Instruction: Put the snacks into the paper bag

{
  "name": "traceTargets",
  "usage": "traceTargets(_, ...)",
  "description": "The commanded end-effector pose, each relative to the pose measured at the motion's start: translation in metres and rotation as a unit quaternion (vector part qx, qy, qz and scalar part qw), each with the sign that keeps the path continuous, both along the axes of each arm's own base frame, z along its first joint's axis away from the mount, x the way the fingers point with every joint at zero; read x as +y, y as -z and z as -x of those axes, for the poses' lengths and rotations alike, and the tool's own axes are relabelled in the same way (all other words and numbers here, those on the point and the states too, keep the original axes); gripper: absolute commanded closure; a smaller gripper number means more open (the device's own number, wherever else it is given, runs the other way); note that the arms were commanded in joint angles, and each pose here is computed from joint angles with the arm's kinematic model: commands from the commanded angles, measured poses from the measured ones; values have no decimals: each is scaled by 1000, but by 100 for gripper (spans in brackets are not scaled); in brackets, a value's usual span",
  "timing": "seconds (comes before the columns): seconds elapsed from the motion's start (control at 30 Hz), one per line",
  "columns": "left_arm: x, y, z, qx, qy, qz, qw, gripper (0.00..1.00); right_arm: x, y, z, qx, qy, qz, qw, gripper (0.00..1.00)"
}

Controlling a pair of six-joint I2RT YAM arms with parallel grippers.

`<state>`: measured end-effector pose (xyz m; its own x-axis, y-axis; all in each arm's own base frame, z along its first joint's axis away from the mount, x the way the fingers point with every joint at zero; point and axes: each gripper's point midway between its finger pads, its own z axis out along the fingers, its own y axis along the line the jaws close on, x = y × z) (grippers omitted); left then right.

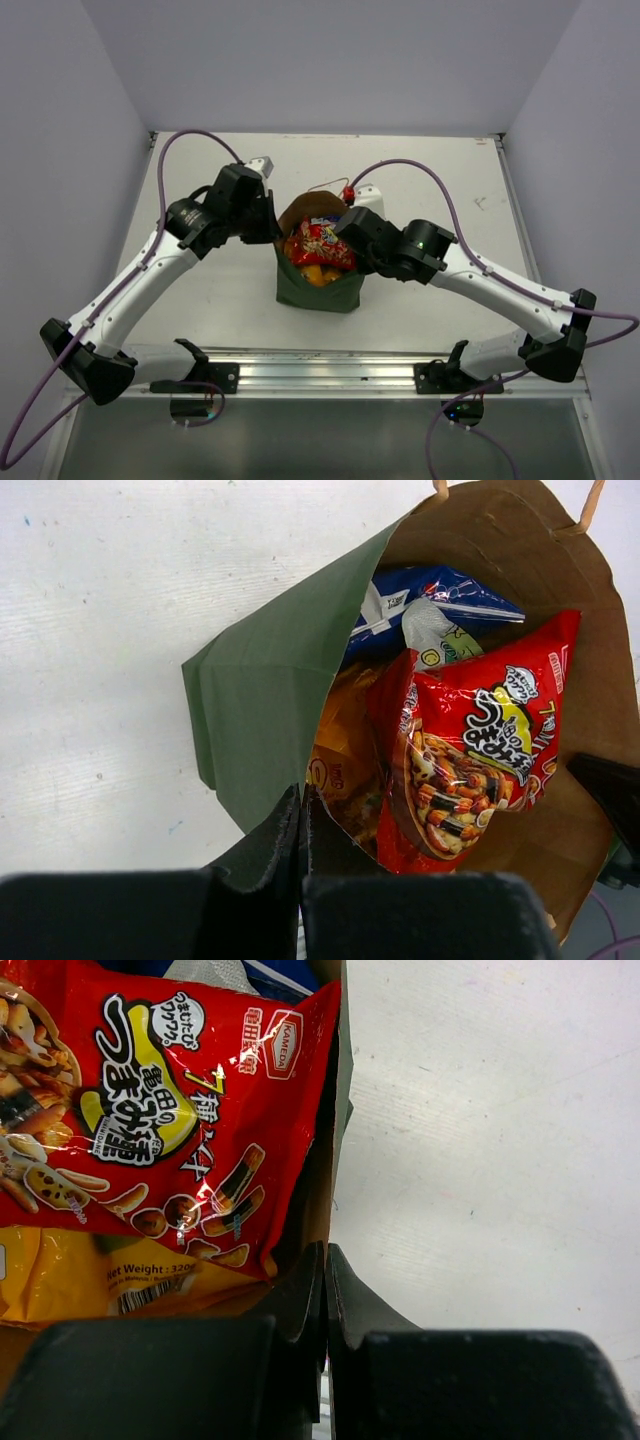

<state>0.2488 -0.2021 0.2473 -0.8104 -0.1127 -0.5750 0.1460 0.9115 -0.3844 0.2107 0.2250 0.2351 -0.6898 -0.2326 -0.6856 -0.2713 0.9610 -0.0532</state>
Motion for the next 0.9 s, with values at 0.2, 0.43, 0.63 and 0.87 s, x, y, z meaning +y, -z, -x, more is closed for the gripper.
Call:
traceTargets(0.2, -5, -66, -25, -128, -5, 51, 990, 0, -5, -49, -11, -72, 6, -46, 996, 30)
traceTargets(0.43, 45, -157, -42, -272, -120, 47, 954, 0, -15, -91, -27, -128, 37, -41, 990, 23)
traceTargets(0.63, 129, -202, -59, -361, -297, -64, 882, 0, -83, -126, -45, -228, 179, 84, 953, 20)
traceTargets(0.87, 176, -179, -122, -339, -319, -133, 875, 0, -133, -151, -60, -286, 246, 159, 912, 9)
